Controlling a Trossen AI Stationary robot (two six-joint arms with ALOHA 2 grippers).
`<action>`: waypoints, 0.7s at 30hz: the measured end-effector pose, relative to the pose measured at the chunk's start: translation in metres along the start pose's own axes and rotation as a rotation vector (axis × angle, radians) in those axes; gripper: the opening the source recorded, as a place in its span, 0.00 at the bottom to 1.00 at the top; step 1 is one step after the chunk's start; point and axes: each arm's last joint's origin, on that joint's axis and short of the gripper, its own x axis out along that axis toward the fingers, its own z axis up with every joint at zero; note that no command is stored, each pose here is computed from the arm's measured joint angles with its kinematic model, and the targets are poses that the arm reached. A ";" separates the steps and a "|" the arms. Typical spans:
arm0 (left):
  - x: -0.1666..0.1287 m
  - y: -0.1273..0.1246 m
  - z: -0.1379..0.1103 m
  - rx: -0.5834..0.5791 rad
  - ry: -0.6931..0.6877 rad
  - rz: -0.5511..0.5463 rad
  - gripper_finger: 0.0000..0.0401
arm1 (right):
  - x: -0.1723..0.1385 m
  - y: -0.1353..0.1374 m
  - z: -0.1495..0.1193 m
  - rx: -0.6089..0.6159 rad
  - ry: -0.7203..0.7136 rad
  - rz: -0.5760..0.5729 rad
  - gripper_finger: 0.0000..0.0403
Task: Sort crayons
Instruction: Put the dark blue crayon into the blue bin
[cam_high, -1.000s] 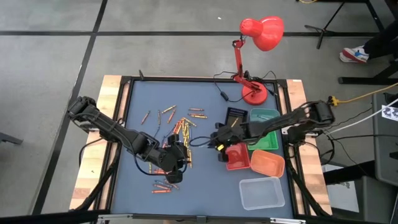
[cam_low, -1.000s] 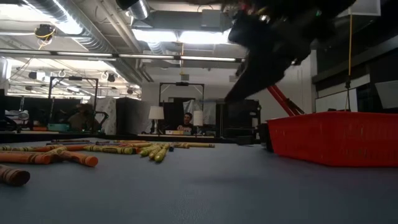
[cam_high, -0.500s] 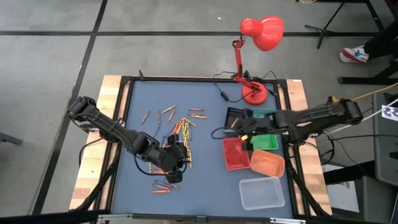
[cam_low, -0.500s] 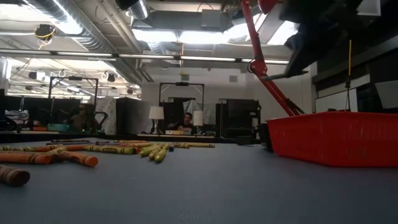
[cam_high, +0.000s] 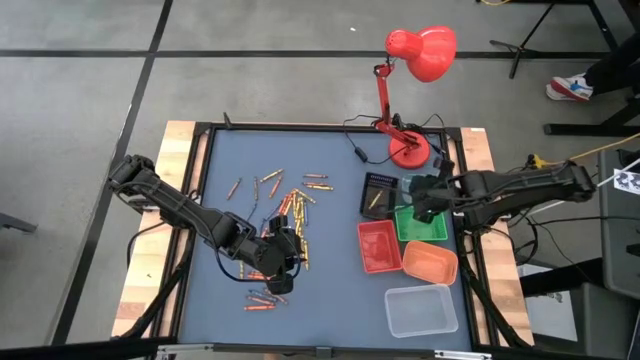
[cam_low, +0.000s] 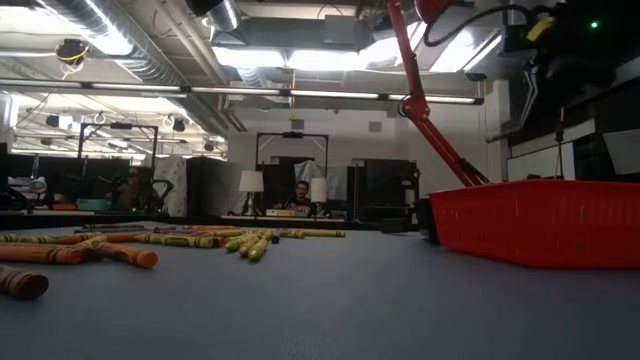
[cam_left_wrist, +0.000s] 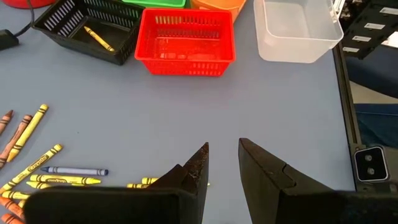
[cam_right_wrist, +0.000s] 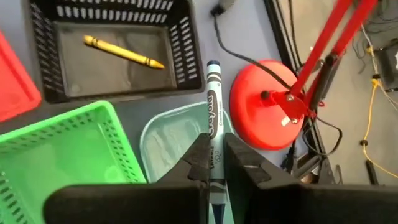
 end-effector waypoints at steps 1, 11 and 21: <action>0.000 0.000 0.000 0.000 0.000 0.000 0.18 | 0.002 0.000 -0.005 0.000 0.004 -0.004 0.06; 0.001 0.002 0.001 -0.005 -0.009 0.011 0.18 | 0.010 0.001 -0.019 0.009 -0.040 0.059 0.06; 0.001 0.003 0.003 -0.010 -0.025 0.033 0.18 | 0.012 0.002 -0.020 -0.013 -0.011 0.036 0.06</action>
